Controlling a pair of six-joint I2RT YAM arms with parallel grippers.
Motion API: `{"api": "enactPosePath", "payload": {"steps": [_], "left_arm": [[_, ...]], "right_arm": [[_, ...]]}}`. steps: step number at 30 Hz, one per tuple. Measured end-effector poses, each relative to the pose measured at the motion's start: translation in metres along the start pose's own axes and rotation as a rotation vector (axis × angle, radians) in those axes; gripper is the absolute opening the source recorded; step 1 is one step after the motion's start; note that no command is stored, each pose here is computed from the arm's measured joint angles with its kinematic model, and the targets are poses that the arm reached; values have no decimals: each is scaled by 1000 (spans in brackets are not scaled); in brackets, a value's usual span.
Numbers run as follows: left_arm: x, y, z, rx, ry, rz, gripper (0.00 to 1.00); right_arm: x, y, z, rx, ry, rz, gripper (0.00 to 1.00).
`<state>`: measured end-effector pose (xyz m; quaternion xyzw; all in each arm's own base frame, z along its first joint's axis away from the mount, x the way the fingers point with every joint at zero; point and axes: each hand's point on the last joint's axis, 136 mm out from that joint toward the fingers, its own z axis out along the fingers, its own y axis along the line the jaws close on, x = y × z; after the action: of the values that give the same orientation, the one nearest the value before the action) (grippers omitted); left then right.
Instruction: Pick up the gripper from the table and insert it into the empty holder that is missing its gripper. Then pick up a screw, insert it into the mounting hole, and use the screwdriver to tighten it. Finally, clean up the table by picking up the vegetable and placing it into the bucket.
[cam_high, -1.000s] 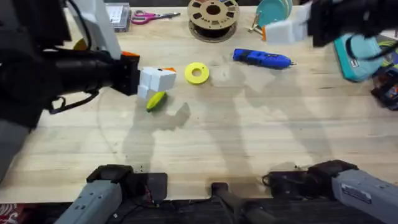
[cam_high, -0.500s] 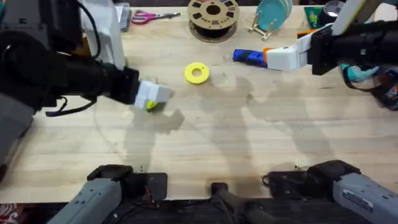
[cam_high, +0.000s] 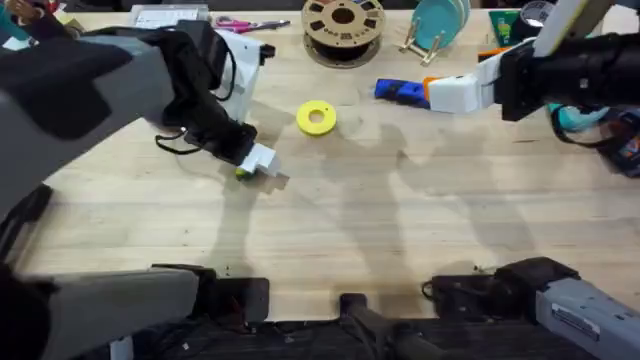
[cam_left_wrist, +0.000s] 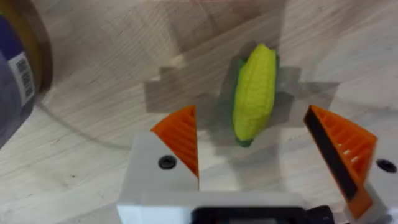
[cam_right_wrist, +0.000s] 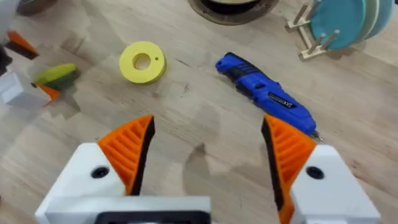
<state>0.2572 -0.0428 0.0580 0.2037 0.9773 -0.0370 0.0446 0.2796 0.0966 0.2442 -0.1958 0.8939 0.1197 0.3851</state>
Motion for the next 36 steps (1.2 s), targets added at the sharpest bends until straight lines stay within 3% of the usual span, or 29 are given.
{"api": "enactPosePath", "payload": {"steps": [9,13,14,15,18,26,31,36], "left_arm": [[3,3,26,12,83,-5,990],[1,2,26,4,82,1,860],[1,1,27,5,82,3,762],[1,1,27,6,82,3,387],[-1,1,26,7,76,6,40],[-6,2,20,7,79,-10,27],[-36,11,-6,-25,12,-33,27],[-69,37,-49,-158,-91,-79,27]], "right_arm": [[0,0,0,0,1,0,998],[0,0,0,0,0,0,997],[0,0,0,0,0,0,997],[0,0,0,0,0,0,997],[0,0,0,0,0,0,997],[0,0,0,0,0,0,998],[0,0,0,0,0,0,998],[0,0,0,0,0,0,997]]}}
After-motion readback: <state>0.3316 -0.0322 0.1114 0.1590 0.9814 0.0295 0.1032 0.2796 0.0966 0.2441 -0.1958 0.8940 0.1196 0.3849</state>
